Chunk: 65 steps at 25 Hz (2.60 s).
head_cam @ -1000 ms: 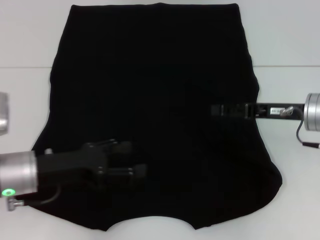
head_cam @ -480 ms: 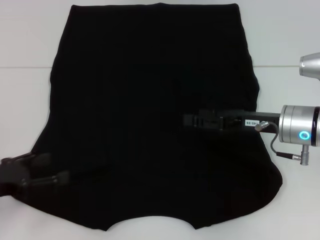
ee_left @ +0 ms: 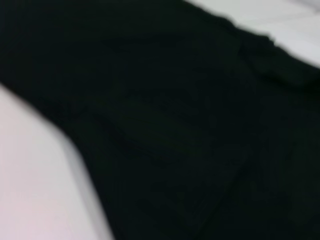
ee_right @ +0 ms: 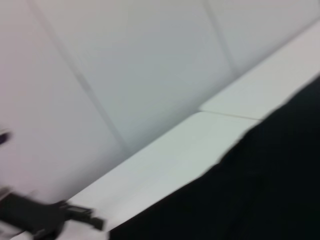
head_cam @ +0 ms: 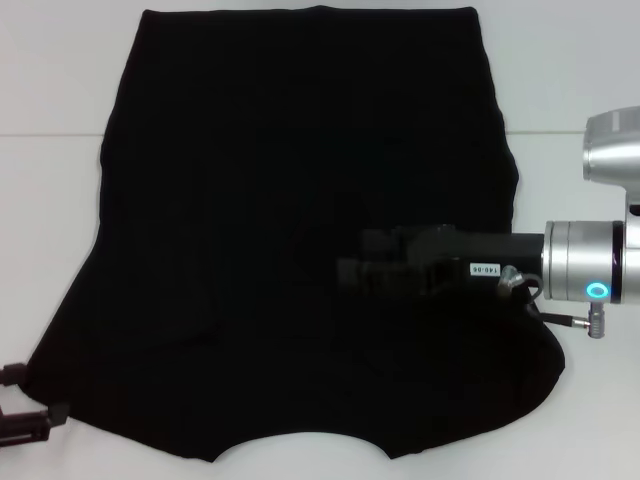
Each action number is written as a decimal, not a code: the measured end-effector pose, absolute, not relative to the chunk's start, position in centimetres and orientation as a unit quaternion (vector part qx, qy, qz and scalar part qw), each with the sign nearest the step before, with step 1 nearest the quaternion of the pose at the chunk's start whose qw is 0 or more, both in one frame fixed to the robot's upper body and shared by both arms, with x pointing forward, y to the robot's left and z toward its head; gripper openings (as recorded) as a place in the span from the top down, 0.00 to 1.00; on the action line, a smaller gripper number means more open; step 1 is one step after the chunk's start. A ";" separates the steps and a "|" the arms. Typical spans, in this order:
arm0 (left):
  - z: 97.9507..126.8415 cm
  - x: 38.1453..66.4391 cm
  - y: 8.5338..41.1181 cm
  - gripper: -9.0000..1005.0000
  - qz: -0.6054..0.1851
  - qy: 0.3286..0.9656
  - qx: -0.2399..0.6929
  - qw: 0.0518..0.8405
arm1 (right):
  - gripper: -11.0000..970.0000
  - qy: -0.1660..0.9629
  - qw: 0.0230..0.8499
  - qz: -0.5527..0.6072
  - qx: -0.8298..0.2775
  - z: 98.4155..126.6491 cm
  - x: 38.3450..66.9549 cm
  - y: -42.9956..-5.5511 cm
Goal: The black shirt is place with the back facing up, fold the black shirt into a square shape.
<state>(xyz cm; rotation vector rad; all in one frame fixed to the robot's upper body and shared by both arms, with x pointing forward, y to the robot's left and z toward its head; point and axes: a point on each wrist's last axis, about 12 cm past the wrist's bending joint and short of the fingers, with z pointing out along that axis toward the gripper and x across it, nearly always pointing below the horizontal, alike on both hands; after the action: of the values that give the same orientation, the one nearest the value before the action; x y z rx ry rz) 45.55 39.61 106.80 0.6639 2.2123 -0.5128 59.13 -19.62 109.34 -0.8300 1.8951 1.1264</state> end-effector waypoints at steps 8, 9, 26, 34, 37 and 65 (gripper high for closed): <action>106.0 45.9 39.5 0.11 -0.171 0.876 0.258 0.370 | 0.17 0.724 0.380 0.456 -0.351 109.8 58.6 -19.4; 106.0 46.0 39.4 0.11 -0.171 0.876 0.259 0.370 | 0.17 0.724 0.380 0.457 -0.351 109.8 58.6 -19.4; 105.9 46.2 39.4 0.11 -0.165 0.878 0.252 0.372 | 0.17 0.722 0.384 0.461 -0.345 109.8 58.6 -19.5; 106.0 46.5 38.8 0.11 -0.181 0.872 0.262 0.371 | 0.17 0.720 0.384 0.464 -0.344 109.8 58.5 -19.6; 106.0 46.8 38.4 0.11 -0.189 0.870 0.268 0.369 | 0.17 0.720 0.385 0.464 -0.343 109.8 58.4 -19.6; 108.6 46.4 40.4 0.11 -0.220 0.896 0.139 0.360 | 0.17 0.717 0.390 0.465 -0.343 109.9 58.4 -19.7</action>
<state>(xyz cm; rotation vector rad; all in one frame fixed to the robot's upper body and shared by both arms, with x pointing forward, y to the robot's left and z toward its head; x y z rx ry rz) 46.43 40.39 108.59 0.3574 2.3105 -0.5678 58.42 -19.73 109.88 -0.8717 1.8219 1.1811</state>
